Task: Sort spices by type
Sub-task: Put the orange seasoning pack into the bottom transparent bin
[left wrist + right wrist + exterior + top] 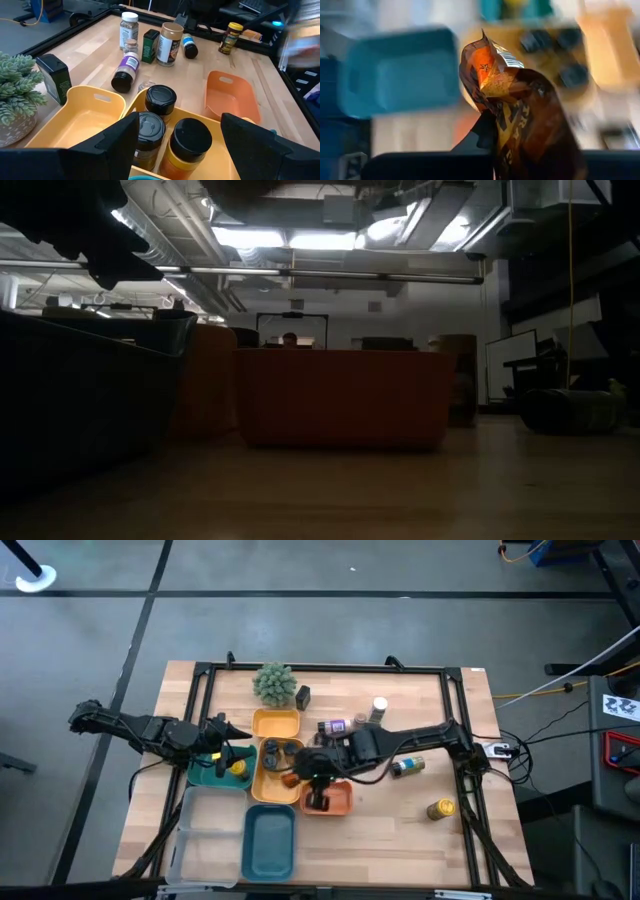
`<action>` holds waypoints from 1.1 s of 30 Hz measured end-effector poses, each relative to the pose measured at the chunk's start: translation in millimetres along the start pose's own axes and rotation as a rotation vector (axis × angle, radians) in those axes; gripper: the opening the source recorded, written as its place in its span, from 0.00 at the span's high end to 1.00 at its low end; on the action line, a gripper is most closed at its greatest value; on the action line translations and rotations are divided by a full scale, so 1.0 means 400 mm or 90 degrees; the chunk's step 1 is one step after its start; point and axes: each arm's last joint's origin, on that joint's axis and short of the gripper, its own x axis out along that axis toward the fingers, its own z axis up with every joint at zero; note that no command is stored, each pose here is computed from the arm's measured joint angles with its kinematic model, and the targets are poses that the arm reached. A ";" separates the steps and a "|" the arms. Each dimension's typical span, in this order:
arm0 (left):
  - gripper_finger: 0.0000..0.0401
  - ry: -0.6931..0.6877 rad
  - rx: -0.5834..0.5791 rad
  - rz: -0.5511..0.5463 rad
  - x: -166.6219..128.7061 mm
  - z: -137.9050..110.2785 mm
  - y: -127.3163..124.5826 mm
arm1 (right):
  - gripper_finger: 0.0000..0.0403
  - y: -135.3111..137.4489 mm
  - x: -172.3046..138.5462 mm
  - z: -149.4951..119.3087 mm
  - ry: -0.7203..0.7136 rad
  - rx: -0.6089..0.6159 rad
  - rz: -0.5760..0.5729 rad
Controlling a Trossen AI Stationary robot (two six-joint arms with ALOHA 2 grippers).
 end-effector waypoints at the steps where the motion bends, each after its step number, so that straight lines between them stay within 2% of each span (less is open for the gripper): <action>1: 0.35 0.000 0.000 0.000 0.000 0.000 0.000 | 0.97 0.013 0.005 0.011 -0.032 -0.017 0.017; 9: 0.35 0.000 0.000 0.000 0.000 0.000 0.000 | 0.98 0.083 0.052 0.068 -0.215 -0.148 0.108; 17: 0.35 0.005 0.001 0.011 0.004 -0.002 0.000 | 0.98 0.118 0.150 0.086 -0.296 -0.210 0.208; 25: 0.35 0.005 0.003 0.012 0.004 -0.001 0.000 | 0.98 0.136 0.249 0.082 -0.333 -0.232 0.283; 33: 0.35 0.006 0.004 0.013 0.004 -0.002 0.000 | 0.98 0.145 0.354 0.073 -0.393 -0.233 0.293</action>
